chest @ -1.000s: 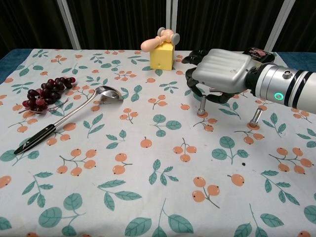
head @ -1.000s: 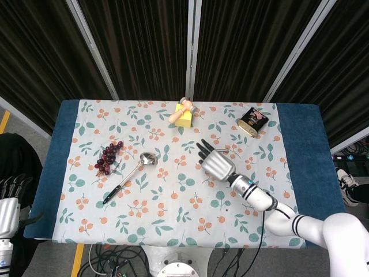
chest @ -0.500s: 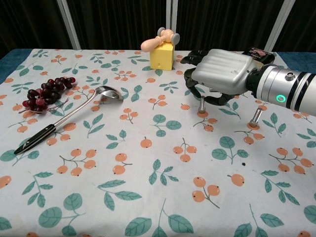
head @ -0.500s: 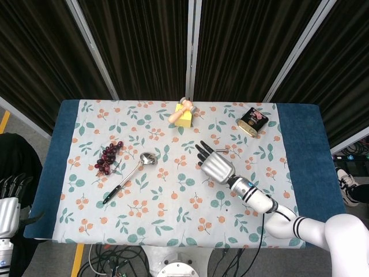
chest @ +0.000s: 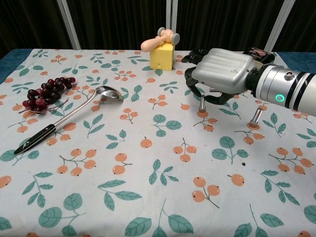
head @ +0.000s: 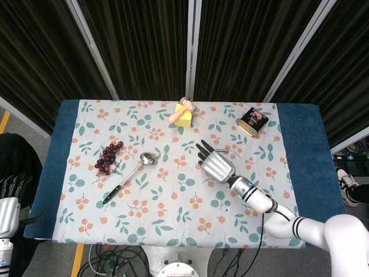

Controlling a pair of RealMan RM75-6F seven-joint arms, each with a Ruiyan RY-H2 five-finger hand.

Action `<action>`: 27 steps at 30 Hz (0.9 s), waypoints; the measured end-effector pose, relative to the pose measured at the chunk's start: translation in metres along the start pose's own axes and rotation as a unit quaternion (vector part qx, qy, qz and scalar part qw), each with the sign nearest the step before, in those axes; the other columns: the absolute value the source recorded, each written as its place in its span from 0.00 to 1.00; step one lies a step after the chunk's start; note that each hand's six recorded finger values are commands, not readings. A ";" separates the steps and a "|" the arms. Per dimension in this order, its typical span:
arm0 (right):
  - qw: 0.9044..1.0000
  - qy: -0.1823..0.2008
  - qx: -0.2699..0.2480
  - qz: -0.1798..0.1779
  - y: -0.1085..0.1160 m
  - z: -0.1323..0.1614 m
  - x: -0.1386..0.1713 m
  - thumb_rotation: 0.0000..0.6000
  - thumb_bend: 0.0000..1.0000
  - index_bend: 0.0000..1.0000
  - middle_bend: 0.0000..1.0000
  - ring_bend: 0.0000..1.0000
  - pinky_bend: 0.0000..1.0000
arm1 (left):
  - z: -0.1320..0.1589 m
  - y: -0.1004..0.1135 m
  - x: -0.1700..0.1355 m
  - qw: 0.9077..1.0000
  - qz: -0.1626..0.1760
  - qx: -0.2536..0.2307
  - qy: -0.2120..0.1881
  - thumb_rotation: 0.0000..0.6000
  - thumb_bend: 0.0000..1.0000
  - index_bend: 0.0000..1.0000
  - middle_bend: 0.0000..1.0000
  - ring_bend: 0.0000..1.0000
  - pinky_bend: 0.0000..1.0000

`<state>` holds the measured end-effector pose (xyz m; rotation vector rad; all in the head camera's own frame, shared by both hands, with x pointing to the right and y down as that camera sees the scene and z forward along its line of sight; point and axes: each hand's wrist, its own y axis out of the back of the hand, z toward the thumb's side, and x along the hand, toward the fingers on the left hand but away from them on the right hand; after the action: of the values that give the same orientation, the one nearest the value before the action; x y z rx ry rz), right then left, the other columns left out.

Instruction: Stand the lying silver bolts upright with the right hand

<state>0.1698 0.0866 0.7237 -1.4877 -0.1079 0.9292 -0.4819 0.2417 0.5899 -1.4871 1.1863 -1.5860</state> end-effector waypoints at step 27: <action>0.999 -0.014 -0.030 -0.006 0.006 -0.002 0.003 1.00 0.19 0.42 0.25 0.00 0.00 | 0.001 0.000 0.001 1.000 0.000 0.002 -0.001 1.00 0.00 0.15 0.07 0.00 0.00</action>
<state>0.1703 0.0857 0.7168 -1.5273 -0.1662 0.9437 -0.4810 0.2404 0.5899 -1.4859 1.1821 -1.5844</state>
